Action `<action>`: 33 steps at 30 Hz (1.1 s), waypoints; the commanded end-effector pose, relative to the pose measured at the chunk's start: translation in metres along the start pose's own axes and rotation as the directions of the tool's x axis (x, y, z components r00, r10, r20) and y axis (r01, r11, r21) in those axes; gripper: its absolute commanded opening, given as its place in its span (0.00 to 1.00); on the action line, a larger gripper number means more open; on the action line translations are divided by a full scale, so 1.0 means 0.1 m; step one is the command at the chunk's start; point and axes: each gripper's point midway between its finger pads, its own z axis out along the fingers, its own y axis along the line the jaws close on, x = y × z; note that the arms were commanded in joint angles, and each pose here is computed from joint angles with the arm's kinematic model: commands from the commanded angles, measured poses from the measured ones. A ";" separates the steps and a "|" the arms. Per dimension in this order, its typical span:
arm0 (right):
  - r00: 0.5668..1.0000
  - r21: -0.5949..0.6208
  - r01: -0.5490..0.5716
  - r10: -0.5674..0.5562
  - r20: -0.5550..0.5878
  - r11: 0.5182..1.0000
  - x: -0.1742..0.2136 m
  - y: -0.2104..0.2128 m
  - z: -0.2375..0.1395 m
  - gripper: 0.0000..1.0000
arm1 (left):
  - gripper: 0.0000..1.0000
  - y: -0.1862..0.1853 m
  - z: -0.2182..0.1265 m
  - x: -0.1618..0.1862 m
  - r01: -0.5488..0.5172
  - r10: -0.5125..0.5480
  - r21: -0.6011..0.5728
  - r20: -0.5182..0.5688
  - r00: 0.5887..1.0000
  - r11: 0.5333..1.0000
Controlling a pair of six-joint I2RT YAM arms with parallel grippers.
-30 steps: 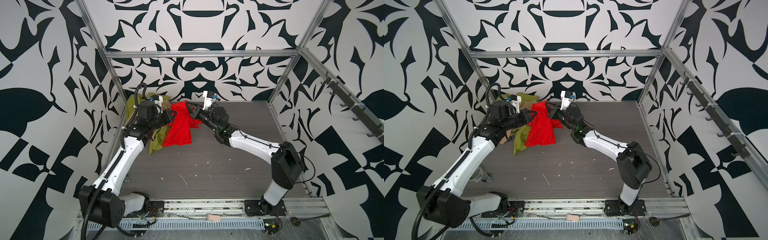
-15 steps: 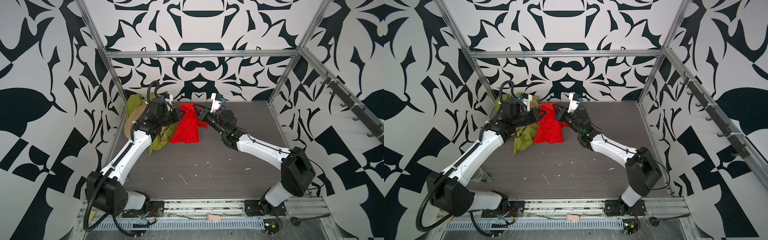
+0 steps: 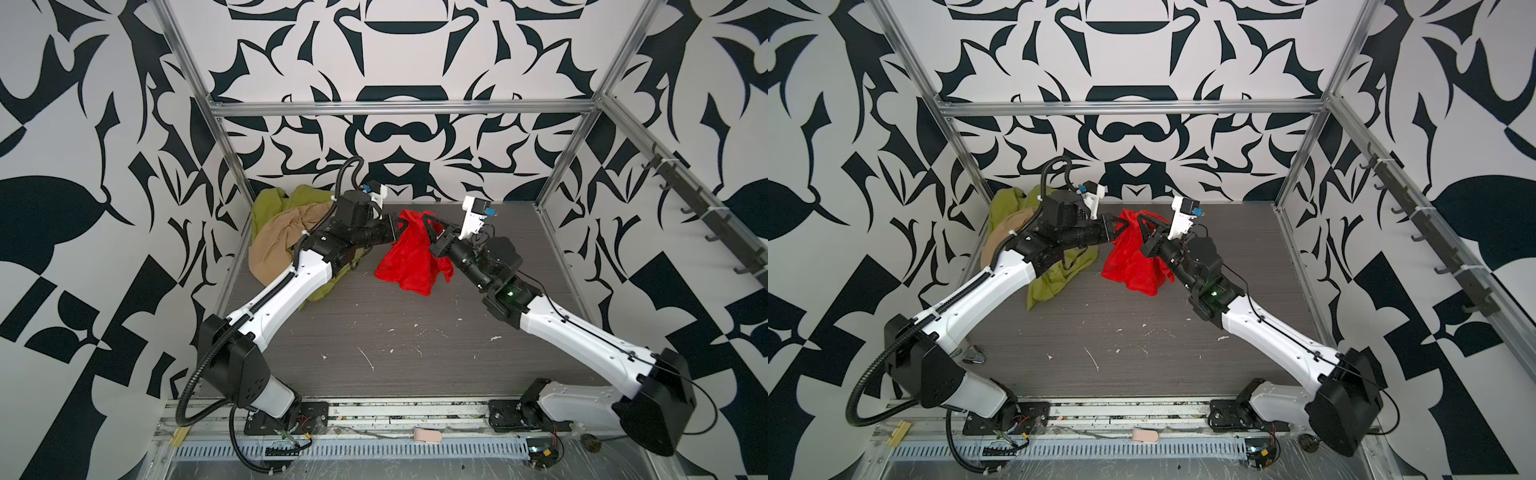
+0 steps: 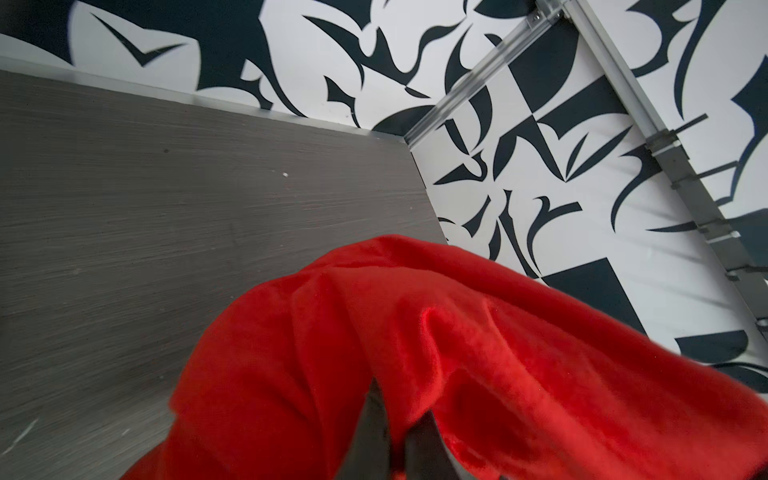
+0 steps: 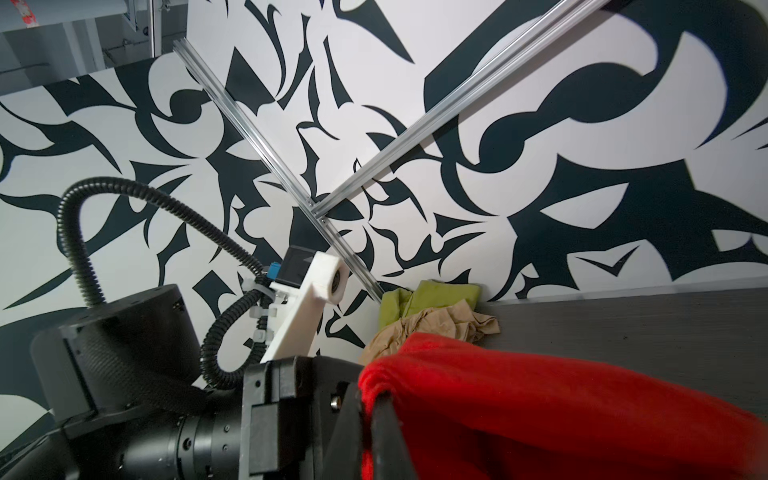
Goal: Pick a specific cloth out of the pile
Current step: 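Carry the red cloth with both grippers away from the pile onto open table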
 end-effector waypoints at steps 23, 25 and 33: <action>0.996 0.242 0.079 -0.087 0.022 0.967 0.15 -0.61 -0.65 0.00 | 0.00 -0.08 0.77 0.51 0.050 -0.042 0.050 -0.152 0.988 0.998; 0.996 0.264 0.085 -0.089 0.004 0.961 0.20 -0.67 -0.63 0.00 | 0.00 -0.02 0.82 0.54 0.054 -0.047 0.040 -0.160 0.986 0.998; 0.996 0.325 0.087 -0.074 -0.051 0.942 0.37 -0.92 -0.54 0.00 | 0.00 0.25 0.92 0.62 0.084 -0.083 0.001 -0.183 0.980 0.996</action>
